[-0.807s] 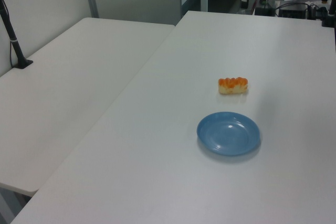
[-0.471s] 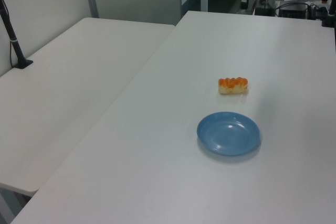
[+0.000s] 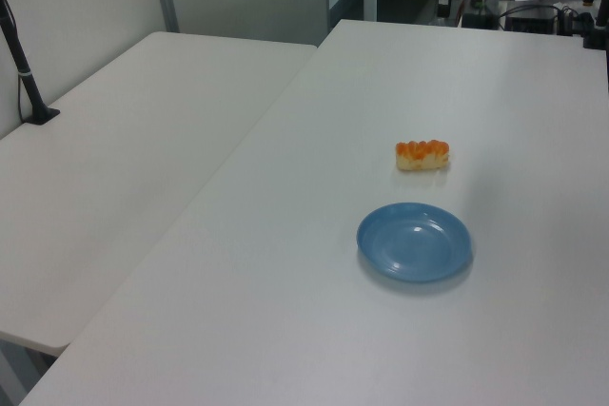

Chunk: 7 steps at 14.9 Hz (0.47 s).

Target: Put the bread on a plate

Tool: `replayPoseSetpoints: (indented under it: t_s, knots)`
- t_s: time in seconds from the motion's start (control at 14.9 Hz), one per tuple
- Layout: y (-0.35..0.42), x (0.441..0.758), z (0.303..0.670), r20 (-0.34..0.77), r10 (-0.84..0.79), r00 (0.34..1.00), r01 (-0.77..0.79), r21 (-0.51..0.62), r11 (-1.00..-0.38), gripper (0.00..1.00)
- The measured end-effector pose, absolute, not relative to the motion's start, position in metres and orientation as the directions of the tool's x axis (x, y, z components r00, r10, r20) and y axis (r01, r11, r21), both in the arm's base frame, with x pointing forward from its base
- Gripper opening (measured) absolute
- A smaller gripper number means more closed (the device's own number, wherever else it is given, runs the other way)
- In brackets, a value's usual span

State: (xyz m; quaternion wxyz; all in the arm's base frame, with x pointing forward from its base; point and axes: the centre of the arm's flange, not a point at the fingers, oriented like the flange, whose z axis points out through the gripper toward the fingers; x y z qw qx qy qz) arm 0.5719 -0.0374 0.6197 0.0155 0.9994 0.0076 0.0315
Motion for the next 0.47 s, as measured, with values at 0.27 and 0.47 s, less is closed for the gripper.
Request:
replayPoseSetpoints:
  t_s: [0.27,0.47]
  knots:
    - [-0.0373,0.5706,0.6185,0.049,0.016,0.999,0.014,0.03,-0.999,1.0]
    - [-0.0373,0.5694,0.6175,0.038,0.015,0.999,0.014,0.03,-0.999,1.0]
